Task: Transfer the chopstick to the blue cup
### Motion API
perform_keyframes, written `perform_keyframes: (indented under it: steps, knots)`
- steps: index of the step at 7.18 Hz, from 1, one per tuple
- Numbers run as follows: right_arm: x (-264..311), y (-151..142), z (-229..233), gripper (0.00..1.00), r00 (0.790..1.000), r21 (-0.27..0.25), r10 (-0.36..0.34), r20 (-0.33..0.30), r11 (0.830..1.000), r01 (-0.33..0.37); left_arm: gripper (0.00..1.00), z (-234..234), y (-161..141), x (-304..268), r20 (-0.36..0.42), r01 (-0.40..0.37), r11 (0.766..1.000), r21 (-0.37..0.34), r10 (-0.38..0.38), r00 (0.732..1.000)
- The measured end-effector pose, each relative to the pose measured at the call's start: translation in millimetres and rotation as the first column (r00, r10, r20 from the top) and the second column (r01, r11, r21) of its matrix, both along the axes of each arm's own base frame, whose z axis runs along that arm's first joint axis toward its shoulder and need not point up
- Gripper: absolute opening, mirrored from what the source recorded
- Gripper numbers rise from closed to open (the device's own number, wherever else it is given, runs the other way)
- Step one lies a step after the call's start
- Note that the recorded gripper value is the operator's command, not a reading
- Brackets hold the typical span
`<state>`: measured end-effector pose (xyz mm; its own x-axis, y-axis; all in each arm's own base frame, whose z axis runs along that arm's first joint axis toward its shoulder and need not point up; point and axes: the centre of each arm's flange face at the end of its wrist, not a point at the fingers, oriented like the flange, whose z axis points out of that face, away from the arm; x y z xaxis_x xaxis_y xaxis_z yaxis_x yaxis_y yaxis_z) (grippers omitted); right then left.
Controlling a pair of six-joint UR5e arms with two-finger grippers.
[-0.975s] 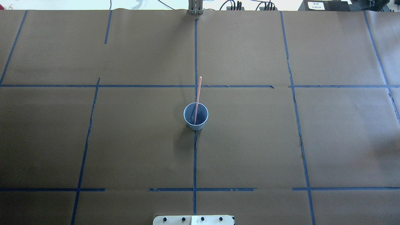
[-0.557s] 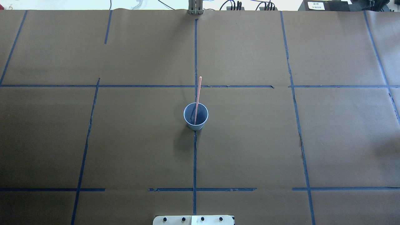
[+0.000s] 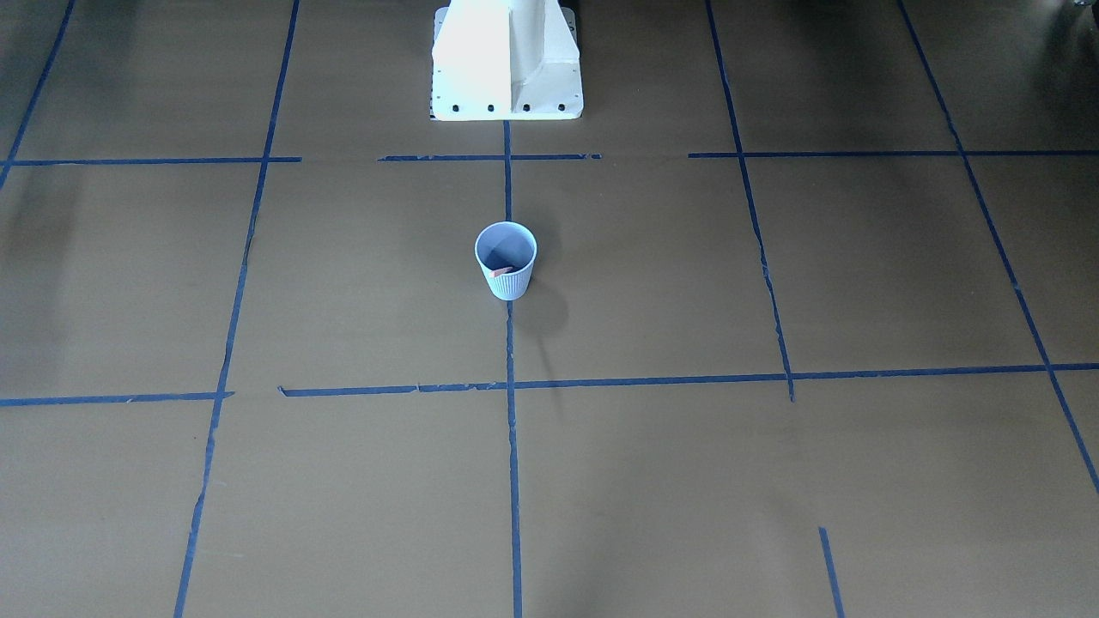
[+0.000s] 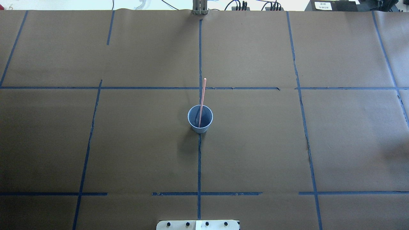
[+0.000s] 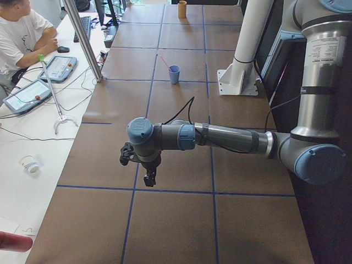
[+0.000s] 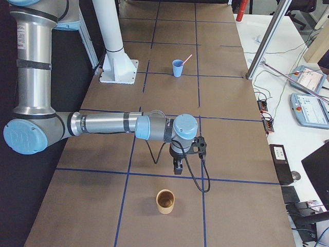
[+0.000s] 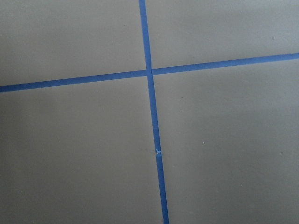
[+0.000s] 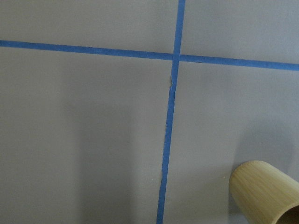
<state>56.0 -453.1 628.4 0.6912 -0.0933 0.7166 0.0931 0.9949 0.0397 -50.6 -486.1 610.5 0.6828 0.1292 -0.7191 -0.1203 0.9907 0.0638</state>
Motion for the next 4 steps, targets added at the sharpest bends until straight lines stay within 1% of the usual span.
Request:
perform_keyframes:
  steps: [2,4]
  knots:
    - [-4.4,-3.4,4.7,1.0,1.0,0.031,-0.006,-0.003,1.0,0.006,1.0,3.4,2.2,-0.1,0.001,-0.05,0.998,0.041,0.05,0.999]
    - [-8.4,-5.6,4.1,1.0,1.0,0.037,-0.008,-0.001,0.999,0.008,1.0,5.2,-2.2,0.8,0.0,-0.068,0.996,0.058,0.068,0.998]
